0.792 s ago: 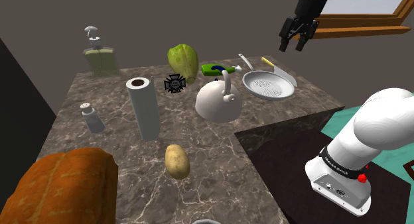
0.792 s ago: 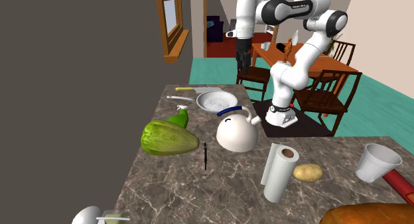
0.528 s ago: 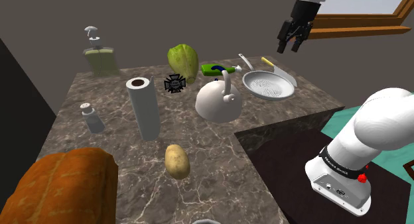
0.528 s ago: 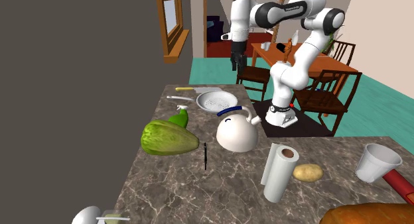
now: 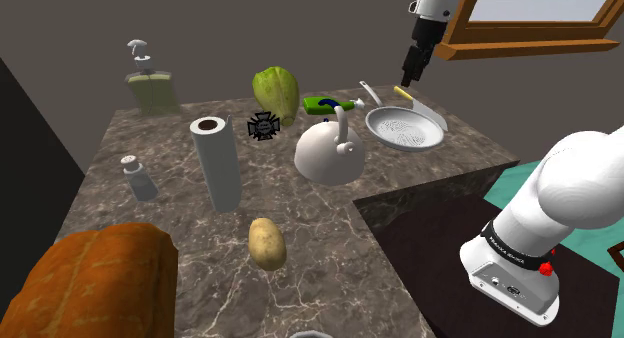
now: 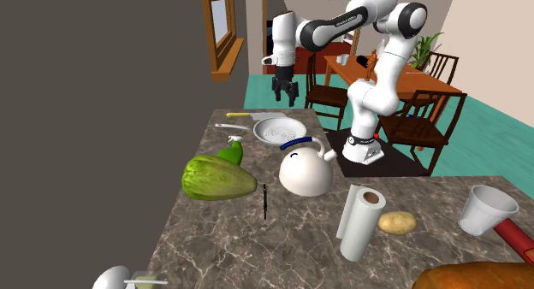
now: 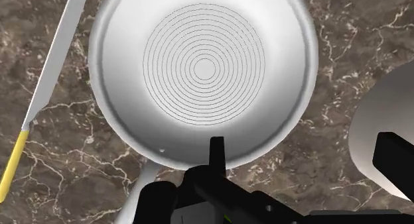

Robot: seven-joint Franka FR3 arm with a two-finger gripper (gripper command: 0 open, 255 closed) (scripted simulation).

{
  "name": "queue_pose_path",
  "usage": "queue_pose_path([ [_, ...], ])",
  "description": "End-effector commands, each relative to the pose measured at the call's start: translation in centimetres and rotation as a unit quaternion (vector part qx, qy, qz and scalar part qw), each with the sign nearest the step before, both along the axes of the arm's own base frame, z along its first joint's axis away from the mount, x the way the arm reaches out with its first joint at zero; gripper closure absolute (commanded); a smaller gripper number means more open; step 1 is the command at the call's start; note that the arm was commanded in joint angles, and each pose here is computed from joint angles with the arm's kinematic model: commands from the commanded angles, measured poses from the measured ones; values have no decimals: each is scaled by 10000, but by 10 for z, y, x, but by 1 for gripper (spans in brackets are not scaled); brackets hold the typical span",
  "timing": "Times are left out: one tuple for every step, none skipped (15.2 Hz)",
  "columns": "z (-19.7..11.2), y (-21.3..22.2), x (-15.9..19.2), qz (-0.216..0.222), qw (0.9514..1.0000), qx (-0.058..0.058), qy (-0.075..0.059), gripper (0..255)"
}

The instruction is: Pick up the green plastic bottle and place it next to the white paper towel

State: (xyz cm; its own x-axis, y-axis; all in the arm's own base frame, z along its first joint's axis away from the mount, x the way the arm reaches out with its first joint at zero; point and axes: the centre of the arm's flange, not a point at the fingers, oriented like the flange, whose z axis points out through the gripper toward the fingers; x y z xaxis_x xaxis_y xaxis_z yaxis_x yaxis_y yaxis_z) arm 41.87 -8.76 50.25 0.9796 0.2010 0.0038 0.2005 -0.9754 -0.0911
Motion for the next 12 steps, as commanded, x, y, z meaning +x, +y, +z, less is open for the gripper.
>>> queue_pose_path([
  [-16, -10, 22, 455, 9990, -23, -26, 0],
  [-23, -13, 34, 667, 9978, -30, -36, 0],
  [-29, -16, 45, 878, 9961, -38, -46, 0],
  [-35, -18, 57, 1089, 9940, -45, -57, 0],
  [-42, -19, 68, 1300, 9915, -52, -67, 0],
  [-48, -21, 80, 1510, 9885, -59, -77, 0],
  [-54, -21, 92, 1719, 9850, -66, -87, 0],
  [-60, -21, 103, 1928, 9812, -73, -97, 0],
  [-66, -21, 115, 2136, 9768, -80, -107, 0],
  [-73, -20, 127, 2342, 9721, -87, -117, 0],
  [-79, -19, 139, 2548, 9669, -94, -127, 0],
  [-85, -17, 150, 2752, 9612, -101, -137, 0],
])
